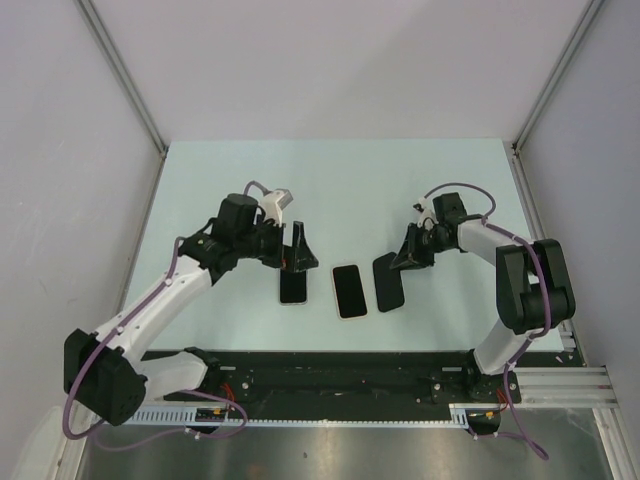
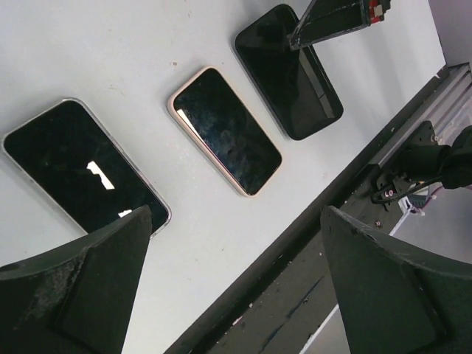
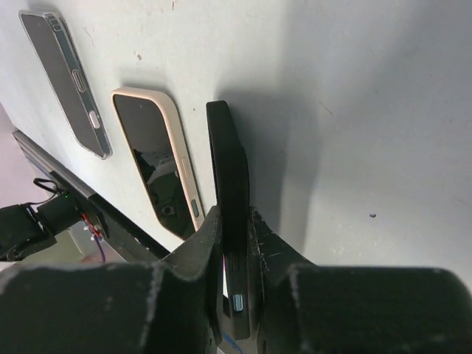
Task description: Put the phone into the phone case
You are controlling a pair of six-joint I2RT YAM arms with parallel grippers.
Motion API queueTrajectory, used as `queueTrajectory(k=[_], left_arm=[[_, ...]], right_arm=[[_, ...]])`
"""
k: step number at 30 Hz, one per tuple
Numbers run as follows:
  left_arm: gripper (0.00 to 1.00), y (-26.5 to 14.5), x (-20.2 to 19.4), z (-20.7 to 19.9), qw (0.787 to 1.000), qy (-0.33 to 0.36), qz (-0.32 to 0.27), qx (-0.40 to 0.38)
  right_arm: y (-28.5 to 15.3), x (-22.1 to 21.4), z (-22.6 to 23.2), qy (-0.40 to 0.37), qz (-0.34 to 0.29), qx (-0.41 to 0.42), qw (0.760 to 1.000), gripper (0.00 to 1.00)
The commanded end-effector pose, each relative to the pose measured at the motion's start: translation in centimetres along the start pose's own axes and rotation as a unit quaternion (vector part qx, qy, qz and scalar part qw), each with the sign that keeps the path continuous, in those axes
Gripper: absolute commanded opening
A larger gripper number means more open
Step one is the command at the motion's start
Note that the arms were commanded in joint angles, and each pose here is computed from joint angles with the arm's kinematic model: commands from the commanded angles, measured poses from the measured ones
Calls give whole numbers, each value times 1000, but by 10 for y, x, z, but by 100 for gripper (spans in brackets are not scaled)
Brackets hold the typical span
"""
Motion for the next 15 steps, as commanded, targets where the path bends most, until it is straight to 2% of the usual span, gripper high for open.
queueTrajectory(k=[1, 2, 7, 8, 10, 15], left_arm=[[100, -18, 12, -7, 997, 43, -57, 4], [100, -20, 12, -8, 997, 46, -62, 3], [100, -27, 15, -9, 995, 53, -83, 11], [100, -29, 15, -9, 995, 54, -86, 14], [100, -32, 15, -11, 994, 57, -92, 11], [100, -41, 16, -16, 991, 67, -117, 3]], right_arm=[[5, 4, -8, -3, -19, -19, 1000, 18], [6, 4, -12, 1, -18, -24, 1000, 27], [5, 4, -20, 13, -20, -35, 999, 37], [4, 5, -22, 17, -22, -39, 999, 42], [0, 6, -26, 29, -27, -46, 998, 44], [-17, 9, -17, 36, -45, -34, 998, 59]])
Point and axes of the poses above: each gripper's point midway between its finger pads, its own y axis out along the fingers, its own z axis along the line the jaws close on, x = y × z, the point moved 7 cm from there along -y, back along the fingers, and after that the axes turned 3 degrees about -y, right-handed, at the moved point
